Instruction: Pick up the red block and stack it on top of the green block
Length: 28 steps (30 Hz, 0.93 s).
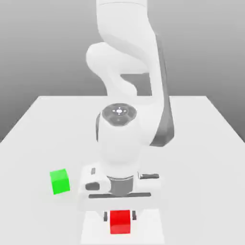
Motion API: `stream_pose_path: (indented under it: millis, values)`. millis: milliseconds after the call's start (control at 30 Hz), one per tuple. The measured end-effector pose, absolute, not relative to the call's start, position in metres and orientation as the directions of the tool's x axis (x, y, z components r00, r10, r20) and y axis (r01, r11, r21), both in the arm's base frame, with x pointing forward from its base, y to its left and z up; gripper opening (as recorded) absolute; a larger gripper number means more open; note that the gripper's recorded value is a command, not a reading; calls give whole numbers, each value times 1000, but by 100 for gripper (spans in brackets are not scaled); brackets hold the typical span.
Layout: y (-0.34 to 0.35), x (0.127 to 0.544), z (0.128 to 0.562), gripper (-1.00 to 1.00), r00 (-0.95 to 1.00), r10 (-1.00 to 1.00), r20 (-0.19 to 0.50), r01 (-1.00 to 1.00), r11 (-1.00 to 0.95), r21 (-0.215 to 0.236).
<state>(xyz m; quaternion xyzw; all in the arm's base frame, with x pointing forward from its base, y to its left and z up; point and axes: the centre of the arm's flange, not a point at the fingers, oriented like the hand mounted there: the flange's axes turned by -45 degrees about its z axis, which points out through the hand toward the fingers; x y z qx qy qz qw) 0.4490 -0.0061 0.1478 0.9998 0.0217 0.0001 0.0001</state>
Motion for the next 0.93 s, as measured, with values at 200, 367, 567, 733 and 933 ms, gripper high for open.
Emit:
stream_pose_path:
  millis: [200, 367, 567, 733, 933]
  values:
    - [-6, 450, 177, -100, 999, 43, 0, 43, -999, 0]
    - [-73, 421, 222, -100, 985, -171, 2, -171, -985, 15]
    - [-175, 326, 244, -100, 793, -610, 4, -610, -793, 12]
    - [-194, 295, 219, -100, 697, -717, 0, -717, -697, -4]
    - [-193, 294, 185, 100, 696, -718, 0, -718, -696, -2]
